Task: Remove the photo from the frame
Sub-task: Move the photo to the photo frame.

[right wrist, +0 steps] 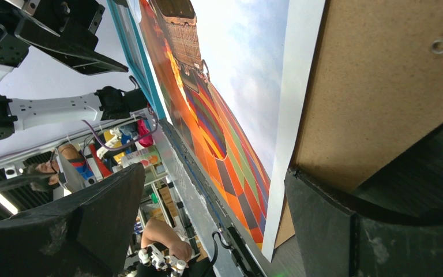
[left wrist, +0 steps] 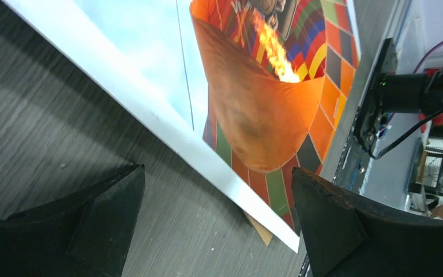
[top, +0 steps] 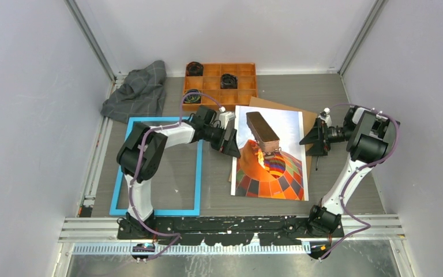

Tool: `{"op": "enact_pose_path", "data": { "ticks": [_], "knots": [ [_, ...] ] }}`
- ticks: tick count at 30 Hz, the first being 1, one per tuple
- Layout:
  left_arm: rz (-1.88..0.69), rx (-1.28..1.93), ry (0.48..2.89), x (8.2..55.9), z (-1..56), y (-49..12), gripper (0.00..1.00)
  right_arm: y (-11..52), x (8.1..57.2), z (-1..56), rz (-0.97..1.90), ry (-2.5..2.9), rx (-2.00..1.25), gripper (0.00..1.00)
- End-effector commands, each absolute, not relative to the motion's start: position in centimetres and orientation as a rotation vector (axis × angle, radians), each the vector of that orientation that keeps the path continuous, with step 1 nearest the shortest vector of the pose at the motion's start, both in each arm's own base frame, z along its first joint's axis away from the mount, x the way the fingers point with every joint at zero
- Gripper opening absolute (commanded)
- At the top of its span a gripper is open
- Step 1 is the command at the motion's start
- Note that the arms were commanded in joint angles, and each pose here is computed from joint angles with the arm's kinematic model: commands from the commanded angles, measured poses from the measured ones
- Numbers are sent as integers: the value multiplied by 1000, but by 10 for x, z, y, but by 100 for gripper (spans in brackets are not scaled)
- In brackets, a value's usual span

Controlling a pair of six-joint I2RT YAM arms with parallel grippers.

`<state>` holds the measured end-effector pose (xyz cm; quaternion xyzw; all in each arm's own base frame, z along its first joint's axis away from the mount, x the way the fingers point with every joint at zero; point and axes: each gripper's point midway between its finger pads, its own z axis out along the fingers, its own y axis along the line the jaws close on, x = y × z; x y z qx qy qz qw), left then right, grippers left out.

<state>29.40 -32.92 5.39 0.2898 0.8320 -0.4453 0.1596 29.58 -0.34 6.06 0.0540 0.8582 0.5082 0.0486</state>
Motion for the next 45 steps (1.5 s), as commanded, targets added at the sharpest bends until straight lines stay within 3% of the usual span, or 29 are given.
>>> {"op": "enact_pose_path", "data": {
  "ticks": [1,11,26,36,45],
  "knots": [
    [-1394,777,2306,309,68,-345,99,-6,299,44,1514,2654,135,95],
    [-1452,711,2215,329,99,-351,86,1,302,49,1533,2645,110,95],
    [-1510,713,2106,328,148,-356,81,7,302,52,1534,2643,75,95],
    [-1496,702,2114,329,148,-354,79,7,302,52,1532,2643,70,95],
    [-1539,625,2181,334,123,-362,64,9,302,54,1529,2644,55,95]
  ]
}}
